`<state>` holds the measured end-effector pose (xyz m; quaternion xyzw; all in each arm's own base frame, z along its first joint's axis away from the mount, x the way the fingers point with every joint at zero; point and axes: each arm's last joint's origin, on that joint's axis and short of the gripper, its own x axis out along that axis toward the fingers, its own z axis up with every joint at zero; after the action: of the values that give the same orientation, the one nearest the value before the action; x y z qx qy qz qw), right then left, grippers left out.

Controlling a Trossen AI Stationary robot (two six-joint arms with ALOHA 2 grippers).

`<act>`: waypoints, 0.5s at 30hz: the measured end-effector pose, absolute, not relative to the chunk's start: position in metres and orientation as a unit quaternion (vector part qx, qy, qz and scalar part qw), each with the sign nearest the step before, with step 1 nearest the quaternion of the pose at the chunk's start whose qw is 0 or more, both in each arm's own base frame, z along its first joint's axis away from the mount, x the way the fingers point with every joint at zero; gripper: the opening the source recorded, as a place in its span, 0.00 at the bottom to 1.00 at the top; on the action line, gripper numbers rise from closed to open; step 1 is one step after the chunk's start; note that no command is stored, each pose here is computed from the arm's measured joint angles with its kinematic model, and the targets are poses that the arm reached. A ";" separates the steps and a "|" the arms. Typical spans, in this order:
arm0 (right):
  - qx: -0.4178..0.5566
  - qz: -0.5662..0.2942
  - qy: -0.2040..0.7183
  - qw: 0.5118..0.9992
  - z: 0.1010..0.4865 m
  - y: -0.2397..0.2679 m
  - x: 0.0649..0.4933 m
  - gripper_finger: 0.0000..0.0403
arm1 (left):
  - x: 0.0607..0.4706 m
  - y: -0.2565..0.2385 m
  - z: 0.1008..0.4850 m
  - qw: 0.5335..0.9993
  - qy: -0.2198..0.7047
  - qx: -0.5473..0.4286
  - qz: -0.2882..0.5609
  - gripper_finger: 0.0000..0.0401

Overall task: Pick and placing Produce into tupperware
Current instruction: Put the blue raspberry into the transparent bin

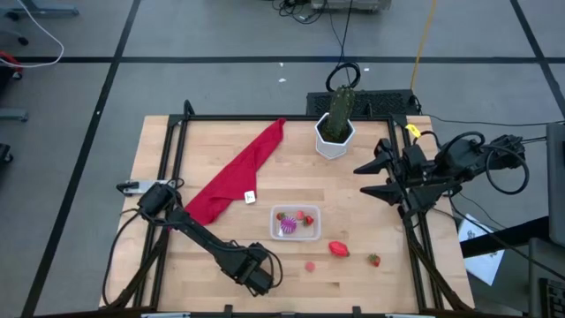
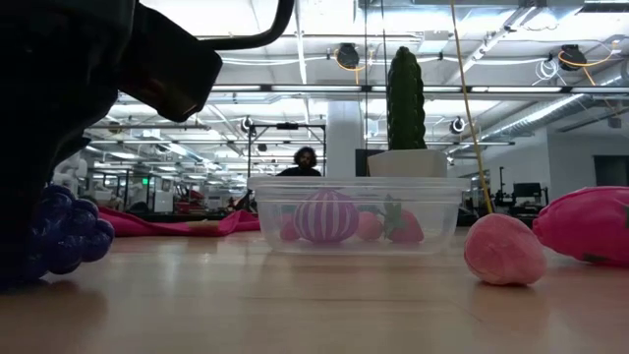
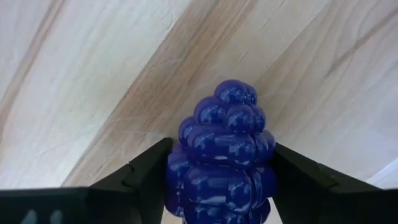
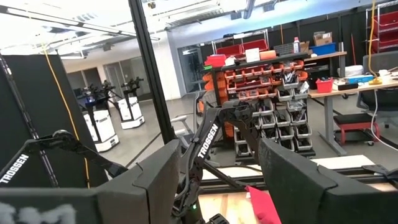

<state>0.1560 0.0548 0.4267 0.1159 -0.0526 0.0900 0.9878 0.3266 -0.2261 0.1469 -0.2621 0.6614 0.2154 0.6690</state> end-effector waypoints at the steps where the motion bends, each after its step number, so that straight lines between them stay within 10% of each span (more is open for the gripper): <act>1: 0.116 0.090 -0.052 0.988 0.427 0.055 0.156 0.52 | 0.327 -0.226 0.147 0.669 0.662 -0.262 0.215 0.57; 15: 0.116 0.090 -0.052 0.988 0.427 0.055 0.156 0.52 | 0.329 -0.213 0.169 0.661 0.662 -0.290 0.201 0.57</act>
<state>0.1564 0.0549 0.4266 0.1157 -0.0520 0.0900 0.9878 0.3294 -0.2135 0.1692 -0.2905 0.6623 0.2008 0.6608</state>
